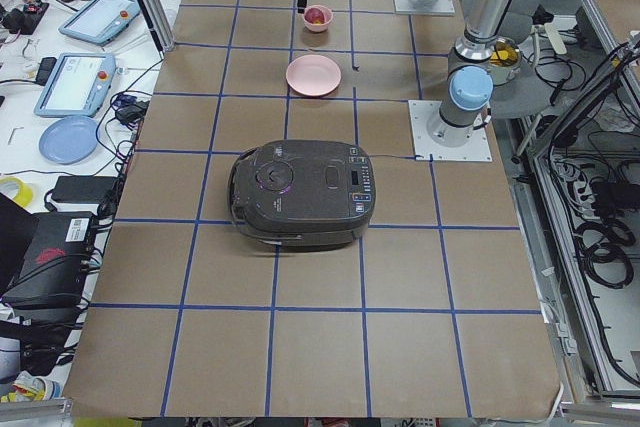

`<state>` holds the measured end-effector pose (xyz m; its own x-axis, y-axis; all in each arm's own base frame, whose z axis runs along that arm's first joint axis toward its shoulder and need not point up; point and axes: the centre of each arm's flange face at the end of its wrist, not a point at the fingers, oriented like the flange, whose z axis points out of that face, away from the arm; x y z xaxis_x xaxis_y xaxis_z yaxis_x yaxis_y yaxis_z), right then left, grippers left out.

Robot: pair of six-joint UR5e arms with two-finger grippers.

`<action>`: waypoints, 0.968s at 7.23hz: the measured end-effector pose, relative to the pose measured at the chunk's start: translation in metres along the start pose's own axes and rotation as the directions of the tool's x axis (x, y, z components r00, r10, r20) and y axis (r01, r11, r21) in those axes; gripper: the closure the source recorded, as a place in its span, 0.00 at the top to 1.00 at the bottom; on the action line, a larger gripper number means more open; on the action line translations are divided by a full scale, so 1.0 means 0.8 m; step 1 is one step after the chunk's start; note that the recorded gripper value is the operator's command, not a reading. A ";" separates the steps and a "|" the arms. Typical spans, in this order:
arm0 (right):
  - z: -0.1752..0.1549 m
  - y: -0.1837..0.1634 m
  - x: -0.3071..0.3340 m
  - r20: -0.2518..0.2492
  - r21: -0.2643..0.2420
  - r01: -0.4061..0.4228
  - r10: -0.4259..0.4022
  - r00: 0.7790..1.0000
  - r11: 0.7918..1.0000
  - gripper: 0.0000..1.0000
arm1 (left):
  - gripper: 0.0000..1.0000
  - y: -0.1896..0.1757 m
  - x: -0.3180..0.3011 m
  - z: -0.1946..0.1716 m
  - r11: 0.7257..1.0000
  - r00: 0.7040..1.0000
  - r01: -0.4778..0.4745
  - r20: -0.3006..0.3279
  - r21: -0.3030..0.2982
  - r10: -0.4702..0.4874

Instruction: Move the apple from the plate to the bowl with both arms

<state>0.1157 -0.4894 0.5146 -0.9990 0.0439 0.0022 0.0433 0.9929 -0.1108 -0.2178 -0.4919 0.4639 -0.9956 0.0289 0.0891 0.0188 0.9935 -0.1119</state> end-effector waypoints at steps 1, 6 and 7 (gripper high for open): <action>0.000 0.000 0.000 0.000 0.000 0.000 0.000 1.000 1.000 1.00 | 1.00 -0.010 -0.042 -0.035 1.000 0.999 -0.002 0.034 0.004 0.001; 0.000 0.001 0.000 0.000 0.000 0.001 -0.001 1.000 1.000 1.00 | 1.00 -0.023 -0.111 -0.083 0.999 0.997 0.052 0.064 0.012 -0.053; 0.000 0.000 -0.001 0.001 0.000 0.001 -0.001 1.000 1.000 1.00 | 1.00 -0.022 -0.113 -0.084 0.999 0.997 0.049 0.064 0.012 -0.049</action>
<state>0.1164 -0.4890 0.5146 -0.9991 0.0426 0.0012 0.0422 0.9929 -0.1109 -0.1218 -0.5046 0.5241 -0.9992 -0.0274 0.0306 -0.0309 0.9924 -0.1191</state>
